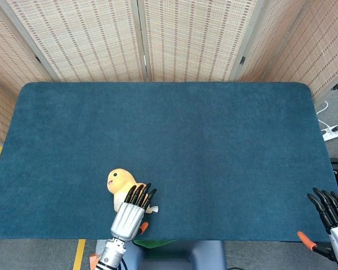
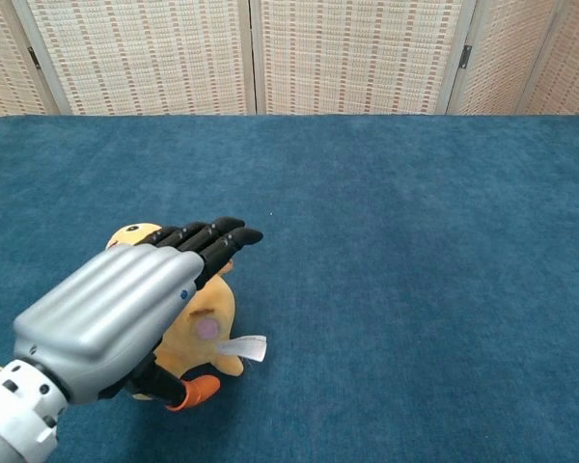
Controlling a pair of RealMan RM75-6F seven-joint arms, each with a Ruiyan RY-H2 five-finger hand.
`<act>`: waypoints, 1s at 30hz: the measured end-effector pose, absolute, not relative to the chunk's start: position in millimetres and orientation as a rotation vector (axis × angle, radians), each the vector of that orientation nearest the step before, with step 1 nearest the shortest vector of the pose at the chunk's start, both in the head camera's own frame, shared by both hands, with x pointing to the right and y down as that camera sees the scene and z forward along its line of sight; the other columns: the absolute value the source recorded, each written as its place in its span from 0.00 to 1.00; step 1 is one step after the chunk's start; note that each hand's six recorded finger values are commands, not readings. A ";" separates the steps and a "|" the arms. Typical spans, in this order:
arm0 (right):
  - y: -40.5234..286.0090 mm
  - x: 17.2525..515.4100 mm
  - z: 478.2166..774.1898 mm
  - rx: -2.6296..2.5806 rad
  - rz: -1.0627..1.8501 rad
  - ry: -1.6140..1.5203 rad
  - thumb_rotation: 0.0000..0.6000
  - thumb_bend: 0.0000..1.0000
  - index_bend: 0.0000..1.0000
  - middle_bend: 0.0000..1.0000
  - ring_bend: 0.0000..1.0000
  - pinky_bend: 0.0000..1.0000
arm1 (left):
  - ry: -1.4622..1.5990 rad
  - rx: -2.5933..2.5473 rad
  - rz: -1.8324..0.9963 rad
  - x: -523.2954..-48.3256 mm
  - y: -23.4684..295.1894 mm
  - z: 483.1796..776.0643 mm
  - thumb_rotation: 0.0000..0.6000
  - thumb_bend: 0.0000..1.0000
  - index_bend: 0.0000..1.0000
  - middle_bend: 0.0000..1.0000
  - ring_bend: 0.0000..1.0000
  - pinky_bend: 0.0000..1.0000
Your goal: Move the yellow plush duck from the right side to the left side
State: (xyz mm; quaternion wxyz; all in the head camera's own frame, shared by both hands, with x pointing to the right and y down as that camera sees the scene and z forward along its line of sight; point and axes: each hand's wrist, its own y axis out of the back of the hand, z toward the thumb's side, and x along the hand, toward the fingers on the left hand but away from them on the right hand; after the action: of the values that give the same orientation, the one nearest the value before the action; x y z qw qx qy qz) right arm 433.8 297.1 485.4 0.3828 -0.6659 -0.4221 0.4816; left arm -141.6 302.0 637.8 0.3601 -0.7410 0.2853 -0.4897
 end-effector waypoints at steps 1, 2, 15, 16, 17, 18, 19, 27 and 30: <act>297.5 433.7 485.3 -1.699 1.228 -1.073 1.00 0.17 0.00 0.00 0.00 0.00 | 0.731 -1.903 -1.273 -142.2 302.1 642.1 1.00 0.23 0.12 0.06 0.02 0.17; 297.9 433.7 485.2 -1.697 1.230 -1.068 1.00 0.18 0.00 0.00 0.00 0.00 | 0.730 -1.894 -1.288 -143.3 302.2 647.8 1.00 0.24 0.15 0.08 0.04 0.20; 307.9 428.9 473.6 -1.691 1.203 -1.051 1.00 0.19 0.00 0.00 0.00 0.00 | 0.856 -1.782 -1.292 -176.2 297.6 668.2 1.00 0.40 0.56 0.52 0.44 0.65; 308.7 428.3 472.6 -1.689 1.200 -1.050 1.00 0.19 0.00 0.00 0.00 0.00 | 0.867 -1.773 -1.285 -178.8 297.2 667.9 1.00 0.44 0.60 0.56 0.47 0.69; 309.5 427.8 471.9 -1.689 1.197 -1.048 1.00 0.19 0.00 0.00 0.00 0.00 | 0.876 -1.756 -1.277 -182.6 297.1 667.8 1.00 0.47 0.63 0.59 0.50 0.72; 310.5 427.1 471.0 -1.688 1.193 -1.047 1.00 0.19 0.00 0.00 0.00 0.00 | 0.879 -1.743 -1.273 -185.4 297.4 667.8 1.00 0.49 0.64 0.61 0.51 0.74; 311.2 426.6 470.4 -1.688 1.191 -1.046 1.00 0.19 0.00 0.00 0.00 0.00 | 0.883 -1.732 -1.269 -188.0 297.9 667.8 1.00 0.53 0.67 0.65 0.54 0.77; 317.2 423.1 467.3 -1.696 1.175 -1.038 1.00 0.19 0.00 0.00 0.00 0.00 | 0.888 -1.622 -1.192 -207.3 304.3 660.7 1.00 0.66 0.72 0.71 0.59 0.83; 319.1 422.4 466.5 -1.694 1.175 -1.036 1.00 0.19 0.00 0.00 0.00 0.00 | 0.875 -1.571 -1.126 -214.0 304.7 650.8 1.00 0.66 0.72 0.71 0.59 0.83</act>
State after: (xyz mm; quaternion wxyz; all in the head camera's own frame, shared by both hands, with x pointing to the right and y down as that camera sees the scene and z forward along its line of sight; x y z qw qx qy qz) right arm 422.4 319.1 466.5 0.4052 -0.6713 -0.4105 0.4654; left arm -214.0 304.7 650.8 0.4881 -0.6463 0.3598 -0.4631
